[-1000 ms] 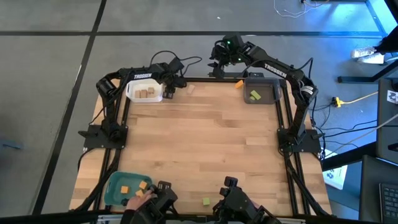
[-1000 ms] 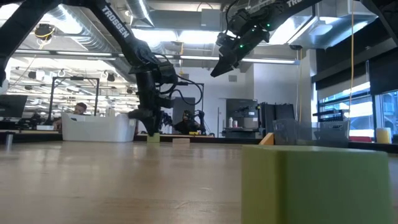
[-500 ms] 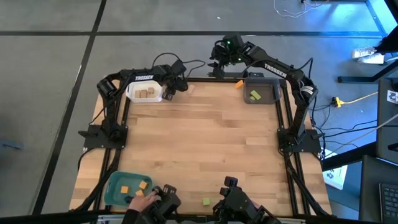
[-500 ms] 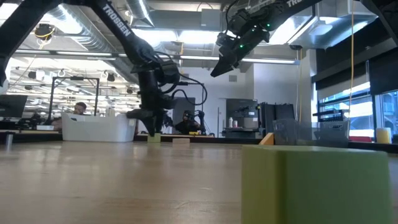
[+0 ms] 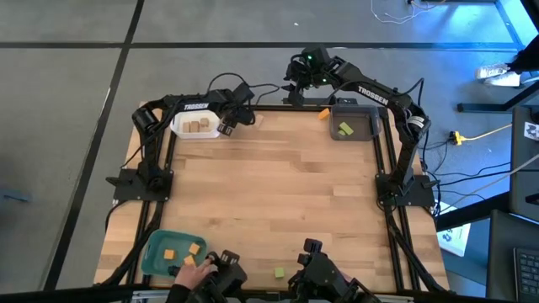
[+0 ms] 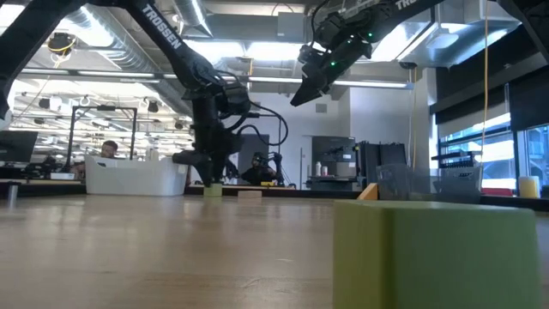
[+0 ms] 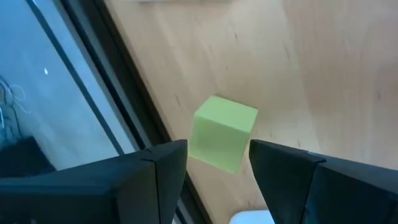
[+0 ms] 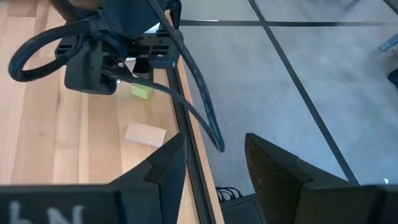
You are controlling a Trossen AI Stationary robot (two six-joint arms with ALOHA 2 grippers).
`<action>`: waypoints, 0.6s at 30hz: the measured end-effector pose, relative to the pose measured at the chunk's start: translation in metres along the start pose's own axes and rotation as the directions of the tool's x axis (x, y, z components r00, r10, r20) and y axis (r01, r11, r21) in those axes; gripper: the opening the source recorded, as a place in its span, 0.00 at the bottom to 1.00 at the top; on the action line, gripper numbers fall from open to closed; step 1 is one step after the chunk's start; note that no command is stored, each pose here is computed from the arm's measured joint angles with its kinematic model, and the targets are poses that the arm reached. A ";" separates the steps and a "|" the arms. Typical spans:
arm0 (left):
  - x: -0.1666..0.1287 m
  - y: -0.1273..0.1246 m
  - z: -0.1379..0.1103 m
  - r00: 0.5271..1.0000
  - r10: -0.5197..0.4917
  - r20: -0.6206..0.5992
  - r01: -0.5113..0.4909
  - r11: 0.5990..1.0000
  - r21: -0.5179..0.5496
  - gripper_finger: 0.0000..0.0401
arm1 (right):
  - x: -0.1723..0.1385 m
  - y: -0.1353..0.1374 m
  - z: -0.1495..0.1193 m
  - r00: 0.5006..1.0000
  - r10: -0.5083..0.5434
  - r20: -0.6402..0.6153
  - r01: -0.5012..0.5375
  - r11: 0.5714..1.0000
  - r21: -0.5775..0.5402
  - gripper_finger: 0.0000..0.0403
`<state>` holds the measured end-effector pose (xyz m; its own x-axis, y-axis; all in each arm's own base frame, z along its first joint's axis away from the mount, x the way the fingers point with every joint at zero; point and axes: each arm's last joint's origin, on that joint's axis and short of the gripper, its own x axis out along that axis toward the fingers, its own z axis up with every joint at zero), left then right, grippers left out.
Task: Sort & place blocks by color
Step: Put the green block into the black bin
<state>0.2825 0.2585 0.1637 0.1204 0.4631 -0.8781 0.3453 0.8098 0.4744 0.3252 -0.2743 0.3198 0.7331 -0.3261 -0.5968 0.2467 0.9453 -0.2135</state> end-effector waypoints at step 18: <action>-0.001 -0.005 0.002 0.994 -0.076 0.080 0.076 0.997 0.011 0.42 | 0.000 0.000 0.000 1.000 -0.002 0.002 0.002 1.000 0.000 0.41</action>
<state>0.2826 0.2533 0.1623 0.1677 0.3696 -0.9139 0.3636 0.8385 0.4059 0.3252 -0.2745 0.3200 0.7339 -0.3275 -0.5950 0.2478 0.9448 -0.2144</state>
